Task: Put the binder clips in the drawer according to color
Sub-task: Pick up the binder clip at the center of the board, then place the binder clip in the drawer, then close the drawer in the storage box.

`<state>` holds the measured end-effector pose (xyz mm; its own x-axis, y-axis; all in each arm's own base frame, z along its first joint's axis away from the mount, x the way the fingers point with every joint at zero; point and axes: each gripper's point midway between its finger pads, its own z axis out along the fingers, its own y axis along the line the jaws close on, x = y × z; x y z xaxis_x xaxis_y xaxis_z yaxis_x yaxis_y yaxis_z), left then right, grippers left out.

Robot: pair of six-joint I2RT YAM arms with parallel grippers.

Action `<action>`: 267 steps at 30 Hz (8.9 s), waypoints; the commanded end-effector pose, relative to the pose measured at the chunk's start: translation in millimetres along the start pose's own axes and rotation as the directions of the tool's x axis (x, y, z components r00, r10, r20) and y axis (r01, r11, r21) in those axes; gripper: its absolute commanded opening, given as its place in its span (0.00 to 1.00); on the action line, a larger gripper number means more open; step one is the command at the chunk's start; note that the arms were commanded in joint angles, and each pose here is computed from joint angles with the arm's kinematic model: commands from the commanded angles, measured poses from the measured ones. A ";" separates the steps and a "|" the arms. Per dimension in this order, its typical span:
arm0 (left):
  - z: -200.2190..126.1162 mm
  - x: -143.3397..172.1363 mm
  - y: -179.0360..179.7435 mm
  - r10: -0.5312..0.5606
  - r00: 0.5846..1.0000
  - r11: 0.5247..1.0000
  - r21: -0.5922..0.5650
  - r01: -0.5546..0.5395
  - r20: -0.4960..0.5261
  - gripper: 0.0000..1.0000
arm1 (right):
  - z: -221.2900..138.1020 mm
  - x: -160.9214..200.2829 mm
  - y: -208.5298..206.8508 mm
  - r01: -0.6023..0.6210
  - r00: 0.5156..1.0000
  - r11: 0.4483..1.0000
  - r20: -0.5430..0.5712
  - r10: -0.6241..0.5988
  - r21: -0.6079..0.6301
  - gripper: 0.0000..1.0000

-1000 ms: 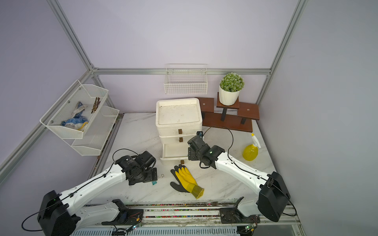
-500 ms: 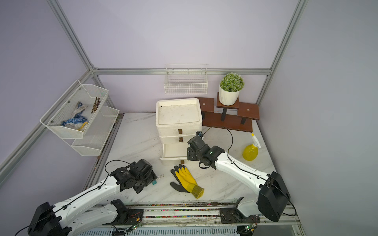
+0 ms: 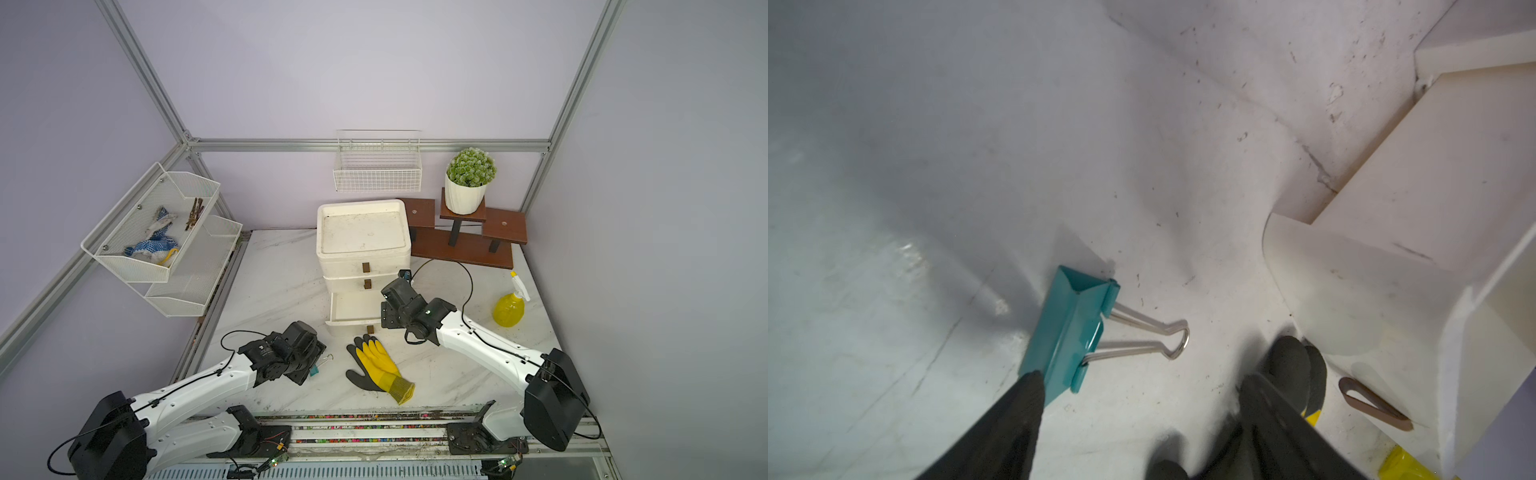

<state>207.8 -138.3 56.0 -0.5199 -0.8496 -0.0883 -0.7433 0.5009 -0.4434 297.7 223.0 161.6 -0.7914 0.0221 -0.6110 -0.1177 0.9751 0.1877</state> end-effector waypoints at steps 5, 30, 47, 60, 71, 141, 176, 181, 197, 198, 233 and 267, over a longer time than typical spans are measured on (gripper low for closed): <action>-29.3 -16.7 1.7 0.021 0.996 1.000 0.017 -0.022 0.091 0.80 | 0.9 2.6 -1.5 -0.008 1.000 1.000 0.005 0.008 0.011 0.79; 22.0 28.6 -59.5 0.182 0.983 0.975 0.131 -0.180 0.002 0.83 | 3.6 13.9 -7.0 -0.010 1.000 1.000 -0.016 0.010 0.017 0.79; -32.5 5.9 -20.1 0.767 0.641 0.641 -0.095 -0.762 0.037 0.87 | -1.8 15.1 -12.4 -0.012 1.000 1.000 0.003 0.012 0.016 0.79; 23.8 11.5 -35.8 0.952 0.303 0.307 -0.185 -0.933 0.054 0.92 | -3.8 16.3 -18.6 0.000 1.000 0.999 0.004 0.000 0.042 0.79; 31.3 13.8 -37.4 0.970 0.238 0.243 -0.161 -0.957 0.047 0.91 | 0.5 18.3 -19.3 -0.004 1.000 0.999 -0.003 0.004 0.046 0.80; -76.2 35.8 -182.0 0.668 0.632 0.608 0.201 -0.768 0.393 0.36 | -30.5 5.6 -39.0 -0.082 0.994 0.992 0.085 0.074 0.092 0.79; -20.4 45.6 -196.9 0.685 0.651 0.683 0.021 -0.730 0.327 0.86 | -18.2 29.7 -41.4 -0.089 0.996 0.993 0.015 0.089 0.082 0.79; -33.6 86.2 -174.9 0.641 0.713 0.709 0.136 -0.692 0.283 0.75 | -25.6 22.8 -46.0 -0.101 0.994 0.991 0.056 0.096 0.092 0.79; 34.5 97.3 -160.6 0.573 0.675 0.727 0.092 -0.680 0.464 0.41 | -69.4 12.4 -76.5 -0.234 0.944 0.971 0.249 0.215 0.048 0.78; 36.1 96.8 -162.7 0.576 0.662 0.721 0.083 -0.688 0.479 0.41 | -68.7 12.6 -76.6 -0.233 0.945 0.971 0.247 0.214 0.049 0.78; 88.2 15.4 -201.7 0.140 0.595 0.848 0.215 -0.485 0.791 0.73 | -60.7 21.4 -77.2 -0.228 0.953 0.973 0.216 0.214 0.041 0.79; 105.3 -4.2 -205.9 -0.002 0.670 0.865 0.337 -0.371 0.742 0.82 | -41.5 31.4 -84.7 -0.257 0.952 0.965 0.183 0.245 0.047 0.80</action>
<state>402.9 -270.4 63.5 -0.0387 -0.6881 -0.7245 -0.2997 0.6997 -0.6485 254.1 132.4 160.7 -0.6812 0.2888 -0.6728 0.1109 0.9490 0.2951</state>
